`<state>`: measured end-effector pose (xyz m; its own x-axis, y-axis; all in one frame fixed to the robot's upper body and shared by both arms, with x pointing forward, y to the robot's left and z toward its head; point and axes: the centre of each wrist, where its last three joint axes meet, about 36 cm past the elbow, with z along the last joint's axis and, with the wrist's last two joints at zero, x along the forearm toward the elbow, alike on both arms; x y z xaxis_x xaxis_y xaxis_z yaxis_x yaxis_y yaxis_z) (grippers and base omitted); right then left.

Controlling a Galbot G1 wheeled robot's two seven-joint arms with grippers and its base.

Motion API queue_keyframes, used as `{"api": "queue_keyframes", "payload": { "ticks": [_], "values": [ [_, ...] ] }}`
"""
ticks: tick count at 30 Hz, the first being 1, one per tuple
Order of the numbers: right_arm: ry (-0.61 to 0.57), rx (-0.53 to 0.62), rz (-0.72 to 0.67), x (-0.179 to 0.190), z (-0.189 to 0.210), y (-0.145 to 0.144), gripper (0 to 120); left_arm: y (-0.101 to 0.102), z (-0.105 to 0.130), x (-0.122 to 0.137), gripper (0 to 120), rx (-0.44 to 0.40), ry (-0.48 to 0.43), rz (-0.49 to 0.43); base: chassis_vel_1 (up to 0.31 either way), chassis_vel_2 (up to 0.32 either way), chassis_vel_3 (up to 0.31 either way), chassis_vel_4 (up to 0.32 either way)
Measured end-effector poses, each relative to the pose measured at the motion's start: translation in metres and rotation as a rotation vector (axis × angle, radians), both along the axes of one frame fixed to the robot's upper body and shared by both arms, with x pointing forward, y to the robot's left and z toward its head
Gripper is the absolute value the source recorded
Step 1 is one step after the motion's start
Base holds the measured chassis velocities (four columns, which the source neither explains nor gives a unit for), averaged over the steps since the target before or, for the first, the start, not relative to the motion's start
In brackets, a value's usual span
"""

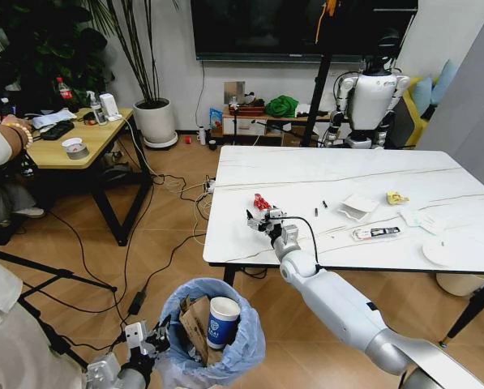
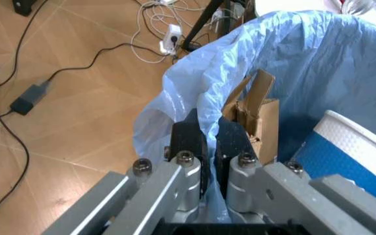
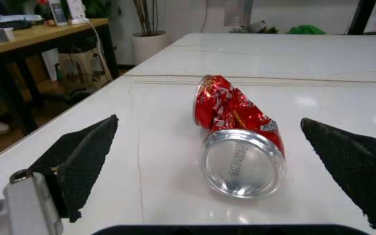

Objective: Pick up the trash bin and place the trash from the table into it.

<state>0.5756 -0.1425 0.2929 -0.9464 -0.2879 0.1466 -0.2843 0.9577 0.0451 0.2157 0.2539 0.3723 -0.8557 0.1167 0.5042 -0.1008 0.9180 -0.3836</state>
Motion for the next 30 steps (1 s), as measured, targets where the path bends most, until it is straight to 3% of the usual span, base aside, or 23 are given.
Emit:
{"api": "queue_keyframes", "payload": {
  "ticks": [11, 23, 25, 30],
  "values": [
    [0.024, -0.043, -0.034, 0.012, -0.013, -0.016, 100, 0.002, -0.002, 0.002, 0, 0.002, 0.002, -0.005, 0.0, 0.0, 0.0, 0.0],
    [0.037, -0.04, -0.019, 0.02, -0.02, -0.013, 100, 0.001, -0.003, 0.003, 0, -0.003, 0.003, -0.002, 0.0, 0.0, 0.0, 0.0],
    [0.04, -0.034, -0.014, 0.02, -0.022, -0.013, 97, 0.001, -0.004, 0.003, 0, -0.004, 0.003, -0.002, 0.0, 0.0, 0.0, 0.0],
    [0.041, -0.033, -0.012, 0.023, -0.026, -0.014, 77, 0.0, -0.004, 0.003, 0, -0.006, 0.002, -0.001, 0.0, 0.0, 0.0, 0.0]
  ]
}}
